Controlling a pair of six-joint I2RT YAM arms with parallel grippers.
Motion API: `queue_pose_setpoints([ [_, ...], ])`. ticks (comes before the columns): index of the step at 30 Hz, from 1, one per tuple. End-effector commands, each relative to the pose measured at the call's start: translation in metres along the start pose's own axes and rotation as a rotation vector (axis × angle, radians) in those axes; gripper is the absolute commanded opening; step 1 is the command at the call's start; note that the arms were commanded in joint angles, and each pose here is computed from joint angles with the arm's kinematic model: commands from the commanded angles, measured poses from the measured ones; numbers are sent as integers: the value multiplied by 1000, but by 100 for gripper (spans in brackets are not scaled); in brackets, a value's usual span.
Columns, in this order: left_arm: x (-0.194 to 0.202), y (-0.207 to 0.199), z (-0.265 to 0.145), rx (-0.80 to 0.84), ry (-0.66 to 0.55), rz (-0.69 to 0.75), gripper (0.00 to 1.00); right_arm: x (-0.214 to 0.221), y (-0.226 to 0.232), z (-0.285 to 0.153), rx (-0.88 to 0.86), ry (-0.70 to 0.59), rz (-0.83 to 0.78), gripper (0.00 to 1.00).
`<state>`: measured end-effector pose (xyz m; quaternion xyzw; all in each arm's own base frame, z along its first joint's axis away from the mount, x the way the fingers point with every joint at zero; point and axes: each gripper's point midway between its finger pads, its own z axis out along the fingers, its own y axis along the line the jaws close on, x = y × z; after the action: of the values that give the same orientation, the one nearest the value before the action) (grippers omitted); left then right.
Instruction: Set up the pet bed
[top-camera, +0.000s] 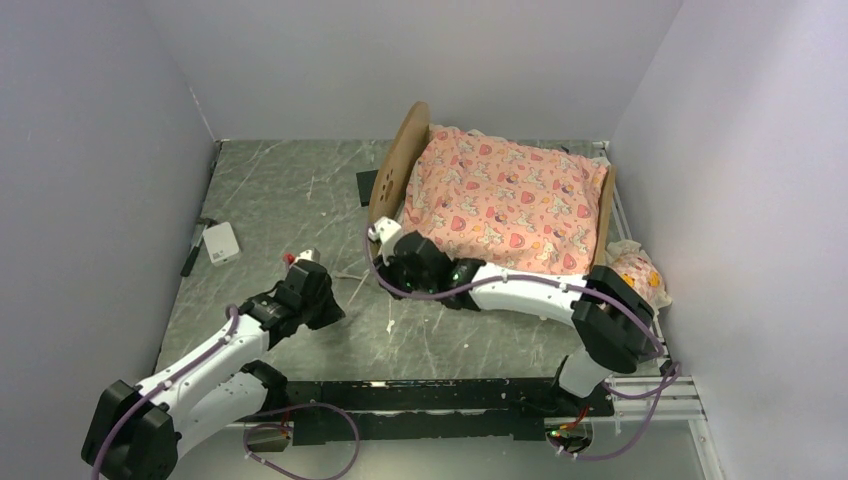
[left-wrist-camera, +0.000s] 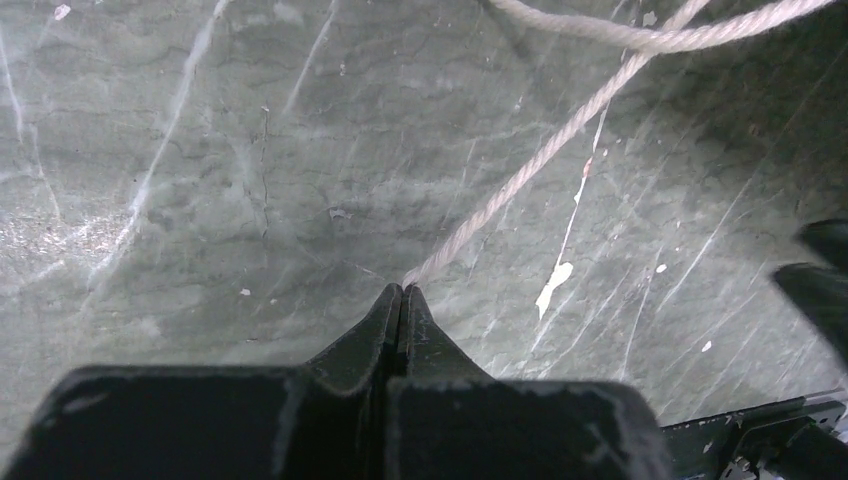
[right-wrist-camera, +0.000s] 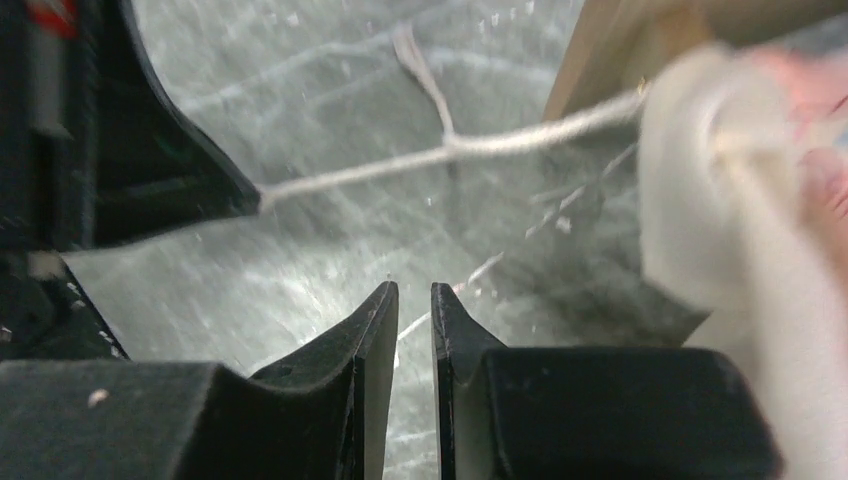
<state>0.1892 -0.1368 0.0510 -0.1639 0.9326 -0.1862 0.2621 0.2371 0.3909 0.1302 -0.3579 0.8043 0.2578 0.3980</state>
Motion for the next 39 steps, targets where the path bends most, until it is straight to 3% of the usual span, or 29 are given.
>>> queue_pose_setpoints([
  [1, -12, -6, -5, 9, -28, 44, 0, -13, -10, -6, 89, -169, 58, 23],
  [6, -23, -9, -8, -7, -56, 82, 0, -3, -16, -3, 99, -232, 37, 26],
  [14, -61, -24, -7, -67, -127, 164, 0, -14, -7, -7, 28, -319, -145, 29],
  [18, -80, -33, -3, -79, -181, 184, 0, -19, -20, -7, 106, -336, -73, 30],
  [27, -91, -39, 4, -64, -230, 190, 0, -17, -46, 13, 289, -389, 344, 42],
  [39, -82, -36, 5, -40, -217, 192, 0, -24, -47, 45, 326, -448, 406, 44],
])
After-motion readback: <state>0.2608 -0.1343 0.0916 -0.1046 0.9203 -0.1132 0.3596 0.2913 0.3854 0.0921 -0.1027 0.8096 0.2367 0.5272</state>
